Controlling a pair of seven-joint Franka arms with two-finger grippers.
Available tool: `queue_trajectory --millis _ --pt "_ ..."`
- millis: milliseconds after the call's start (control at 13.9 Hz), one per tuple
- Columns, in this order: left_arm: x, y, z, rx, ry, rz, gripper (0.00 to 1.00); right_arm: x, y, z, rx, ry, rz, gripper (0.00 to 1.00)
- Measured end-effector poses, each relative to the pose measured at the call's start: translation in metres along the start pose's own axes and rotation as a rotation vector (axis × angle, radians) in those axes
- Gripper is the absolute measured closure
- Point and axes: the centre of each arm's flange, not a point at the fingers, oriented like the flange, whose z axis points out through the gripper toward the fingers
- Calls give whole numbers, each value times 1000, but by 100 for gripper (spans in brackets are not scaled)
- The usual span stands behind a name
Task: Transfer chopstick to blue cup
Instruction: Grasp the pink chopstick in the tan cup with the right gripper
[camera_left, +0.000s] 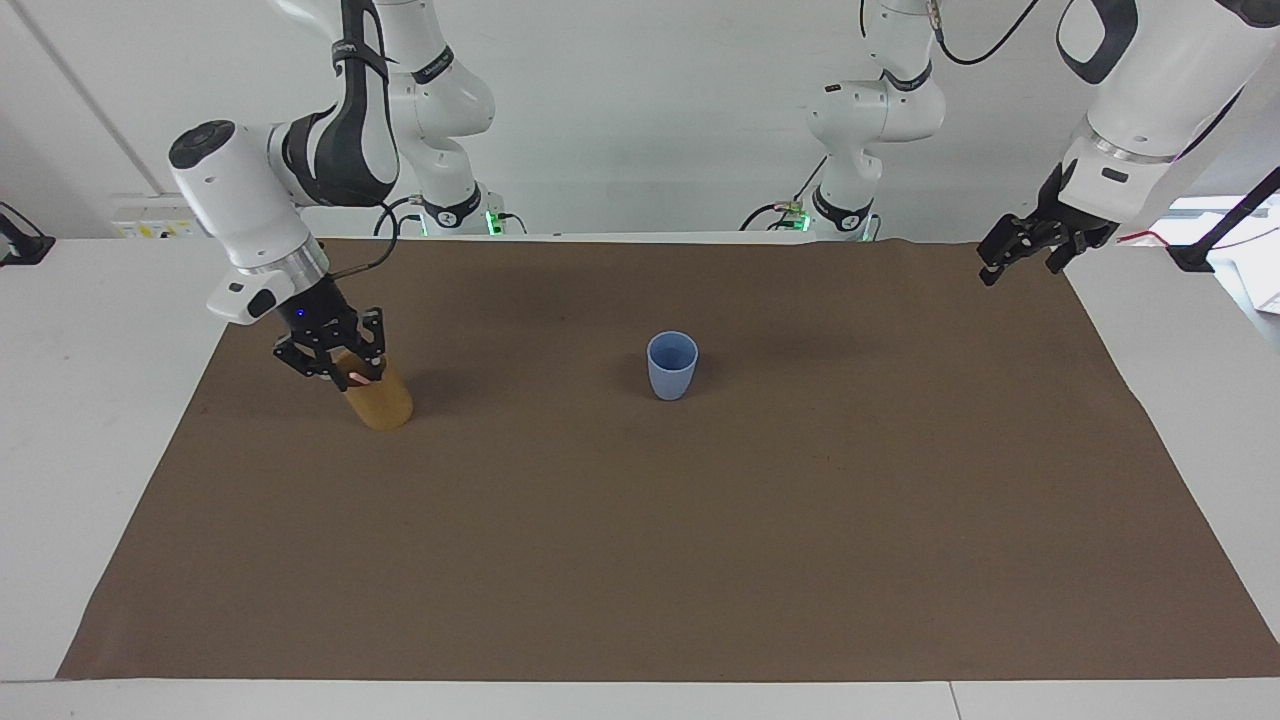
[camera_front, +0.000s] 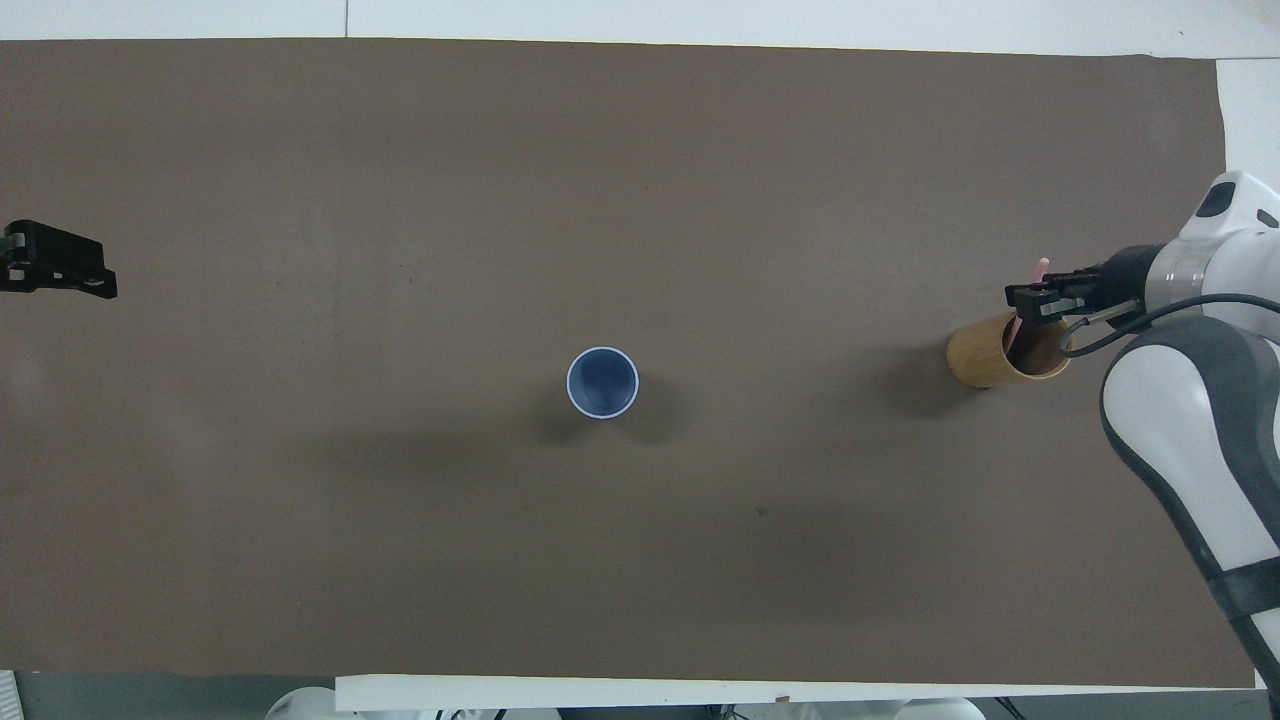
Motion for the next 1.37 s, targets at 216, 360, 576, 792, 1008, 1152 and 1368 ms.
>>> queue_trajectory --millis 216,360,576,792,1008,1152,1368 --pt "0 0 0 0 0 1 0 2 1 -2 -10 18 -32 89" --pt "0 0 0 0 0 0 0 6 2 -8 -14 29 -47 92" --pt "0 0 0 0 0 0 0 22 -2 -41 -7 9 -87 92" --pt "0 0 0 0 0 0 0 45 -19 -134 0 -6 -138 92" --pt "0 0 0 0 0 0 0 69 -73 -230 13 27 -70 92" --pt "0 0 0 0 0 0 0 96 -141 -238 37 54 17 92" --pt "0 0 0 0 0 0 0 126 -256 -197 28 85 113 92"
